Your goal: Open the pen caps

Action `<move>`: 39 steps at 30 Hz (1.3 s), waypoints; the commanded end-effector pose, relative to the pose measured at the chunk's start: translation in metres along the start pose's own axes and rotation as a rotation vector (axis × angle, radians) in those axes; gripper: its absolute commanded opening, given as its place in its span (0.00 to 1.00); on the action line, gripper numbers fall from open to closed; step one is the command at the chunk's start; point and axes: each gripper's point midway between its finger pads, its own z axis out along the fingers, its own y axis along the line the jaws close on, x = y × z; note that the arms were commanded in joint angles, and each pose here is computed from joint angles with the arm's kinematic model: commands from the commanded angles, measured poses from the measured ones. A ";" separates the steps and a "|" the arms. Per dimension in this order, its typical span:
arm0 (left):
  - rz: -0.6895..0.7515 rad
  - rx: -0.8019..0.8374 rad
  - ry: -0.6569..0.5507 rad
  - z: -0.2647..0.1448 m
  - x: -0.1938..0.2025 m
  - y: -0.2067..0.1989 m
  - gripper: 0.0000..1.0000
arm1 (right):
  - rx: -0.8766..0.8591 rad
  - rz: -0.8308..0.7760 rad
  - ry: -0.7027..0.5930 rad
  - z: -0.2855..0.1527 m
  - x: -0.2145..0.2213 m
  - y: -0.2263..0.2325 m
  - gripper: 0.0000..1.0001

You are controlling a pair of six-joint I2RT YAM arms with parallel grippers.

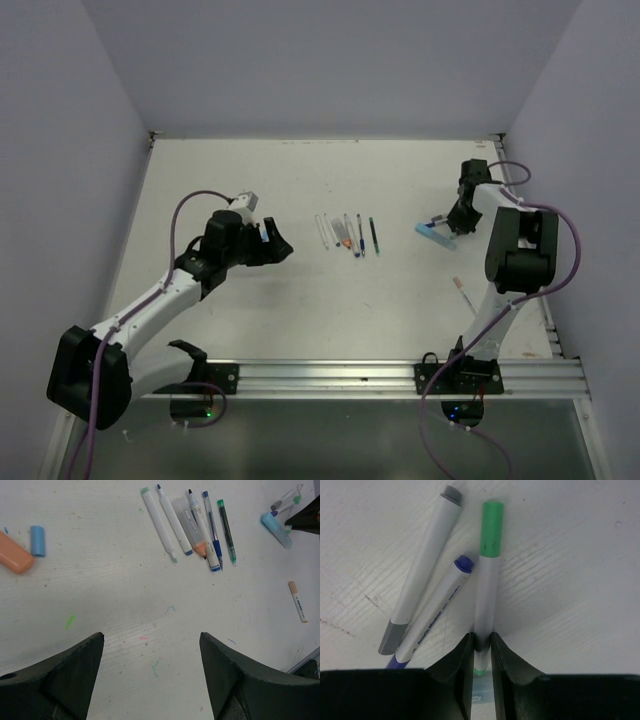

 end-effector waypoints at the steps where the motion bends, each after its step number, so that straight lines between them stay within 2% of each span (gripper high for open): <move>1: 0.028 0.041 0.000 -0.004 0.000 -0.008 0.81 | 0.052 0.005 0.017 0.002 0.015 -0.016 0.21; 7: 0.034 0.063 0.015 -0.009 0.001 -0.014 0.80 | 0.057 0.026 0.007 -0.003 0.031 -0.028 0.00; 14: 0.041 0.061 0.043 -0.023 0.006 -0.015 0.80 | 0.029 0.073 -0.048 -0.026 0.038 -0.037 0.00; 18: 0.038 0.076 0.053 -0.032 0.003 -0.022 0.80 | 0.001 0.065 -0.139 -0.056 0.018 -0.040 0.00; 23: 0.016 0.130 -0.021 -0.042 -0.015 -0.039 0.80 | -0.050 -0.005 -0.209 -0.096 -0.012 -0.031 0.00; 26: -0.016 0.152 -0.051 -0.044 -0.020 -0.044 0.81 | -0.175 -0.048 -0.252 -0.121 -0.013 0.004 0.00; 30: -0.033 0.139 -0.050 -0.047 -0.021 -0.043 0.81 | -0.344 -0.185 -0.268 -0.155 0.013 0.066 0.00; 35: -0.063 0.116 -0.076 -0.044 -0.027 -0.041 0.81 | -0.631 -0.410 -0.164 -0.189 0.096 0.151 0.00; 39: -0.101 0.110 -0.059 -0.032 -0.026 -0.040 0.81 | -0.810 -0.587 -0.080 -0.214 0.165 0.188 0.00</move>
